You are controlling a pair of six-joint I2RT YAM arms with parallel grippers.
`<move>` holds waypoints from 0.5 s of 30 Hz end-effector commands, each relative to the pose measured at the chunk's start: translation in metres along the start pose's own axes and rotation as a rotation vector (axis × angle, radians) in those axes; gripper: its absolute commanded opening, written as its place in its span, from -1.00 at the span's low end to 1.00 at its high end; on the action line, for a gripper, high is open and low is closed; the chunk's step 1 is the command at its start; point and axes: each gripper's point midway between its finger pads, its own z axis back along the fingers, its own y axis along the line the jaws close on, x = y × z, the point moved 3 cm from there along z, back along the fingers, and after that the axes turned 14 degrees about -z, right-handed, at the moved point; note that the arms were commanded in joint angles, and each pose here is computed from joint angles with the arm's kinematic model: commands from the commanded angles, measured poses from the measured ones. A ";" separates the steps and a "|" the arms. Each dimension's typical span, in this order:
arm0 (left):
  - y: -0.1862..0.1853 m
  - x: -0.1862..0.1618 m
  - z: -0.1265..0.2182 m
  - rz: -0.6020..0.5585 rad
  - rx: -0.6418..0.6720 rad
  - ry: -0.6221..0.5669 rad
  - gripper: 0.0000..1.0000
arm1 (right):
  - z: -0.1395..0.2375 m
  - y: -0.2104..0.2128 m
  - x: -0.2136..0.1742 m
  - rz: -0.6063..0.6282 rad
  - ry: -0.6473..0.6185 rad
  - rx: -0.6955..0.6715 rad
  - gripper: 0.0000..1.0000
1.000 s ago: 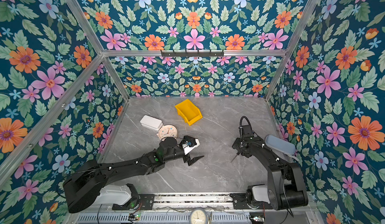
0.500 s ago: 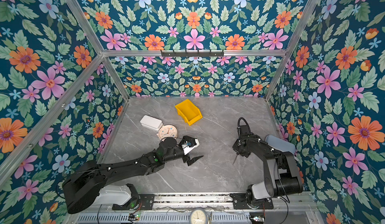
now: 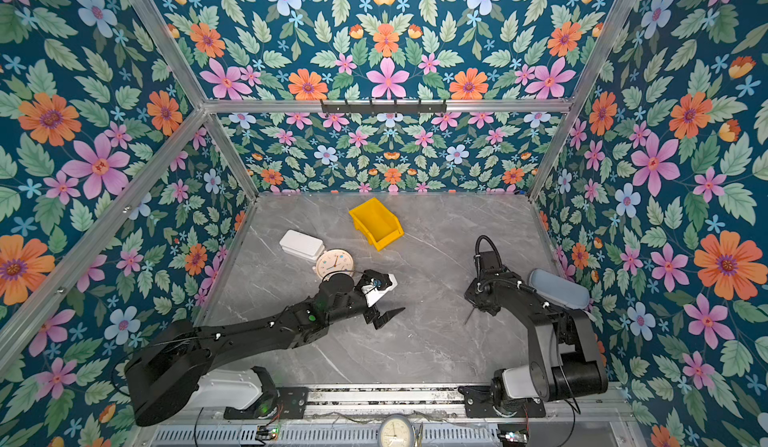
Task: Put the screwdriver in the bin
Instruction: 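Lift the screwdriver with the right gripper and carry it toward the yellow bin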
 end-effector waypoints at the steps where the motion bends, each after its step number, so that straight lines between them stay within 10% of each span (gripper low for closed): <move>1: 0.002 0.003 -0.001 0.030 0.010 -0.005 1.00 | 0.006 0.001 0.004 0.028 -0.033 0.011 -1.00; 15: 0.009 -0.001 0.009 0.043 0.037 0.031 1.00 | 0.038 0.057 0.016 0.233 -0.134 0.219 -1.00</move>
